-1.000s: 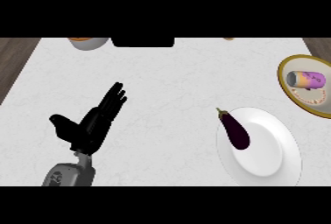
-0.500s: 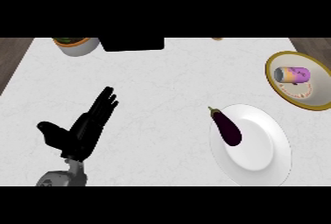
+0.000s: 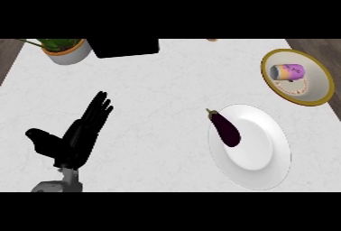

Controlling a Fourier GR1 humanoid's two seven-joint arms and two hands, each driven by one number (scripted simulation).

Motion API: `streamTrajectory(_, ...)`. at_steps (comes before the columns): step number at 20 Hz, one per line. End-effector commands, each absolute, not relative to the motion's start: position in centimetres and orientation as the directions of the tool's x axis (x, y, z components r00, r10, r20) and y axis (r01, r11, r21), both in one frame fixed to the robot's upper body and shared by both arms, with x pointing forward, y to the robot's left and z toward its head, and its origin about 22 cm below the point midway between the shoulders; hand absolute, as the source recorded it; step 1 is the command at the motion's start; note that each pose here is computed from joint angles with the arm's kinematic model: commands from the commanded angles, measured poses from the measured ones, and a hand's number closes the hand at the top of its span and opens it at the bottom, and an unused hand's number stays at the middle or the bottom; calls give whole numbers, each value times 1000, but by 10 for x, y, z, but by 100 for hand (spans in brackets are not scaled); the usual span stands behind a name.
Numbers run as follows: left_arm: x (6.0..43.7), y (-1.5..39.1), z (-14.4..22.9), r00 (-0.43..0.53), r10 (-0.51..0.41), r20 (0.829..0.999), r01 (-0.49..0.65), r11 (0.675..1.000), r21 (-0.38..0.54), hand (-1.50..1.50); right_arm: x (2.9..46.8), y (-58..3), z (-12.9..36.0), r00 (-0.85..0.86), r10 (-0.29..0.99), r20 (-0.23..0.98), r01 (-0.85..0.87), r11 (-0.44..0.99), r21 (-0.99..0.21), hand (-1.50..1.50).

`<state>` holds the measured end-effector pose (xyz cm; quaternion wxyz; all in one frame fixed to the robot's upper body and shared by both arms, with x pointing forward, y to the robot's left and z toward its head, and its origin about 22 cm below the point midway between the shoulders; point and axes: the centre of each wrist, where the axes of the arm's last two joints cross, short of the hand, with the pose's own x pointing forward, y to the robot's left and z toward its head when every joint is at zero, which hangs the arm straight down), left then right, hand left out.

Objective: Pick the can from the plate and place it in the bowl

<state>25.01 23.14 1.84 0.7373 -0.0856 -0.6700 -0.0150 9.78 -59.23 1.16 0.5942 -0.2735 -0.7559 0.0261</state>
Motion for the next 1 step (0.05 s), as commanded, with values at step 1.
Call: streamTrajectory(1, 245, 238, 12, 122, 90, 989, 115, 988, -104, 0, 41, -573, -24, -305, 264, 915, 154, 962, -227, 150)
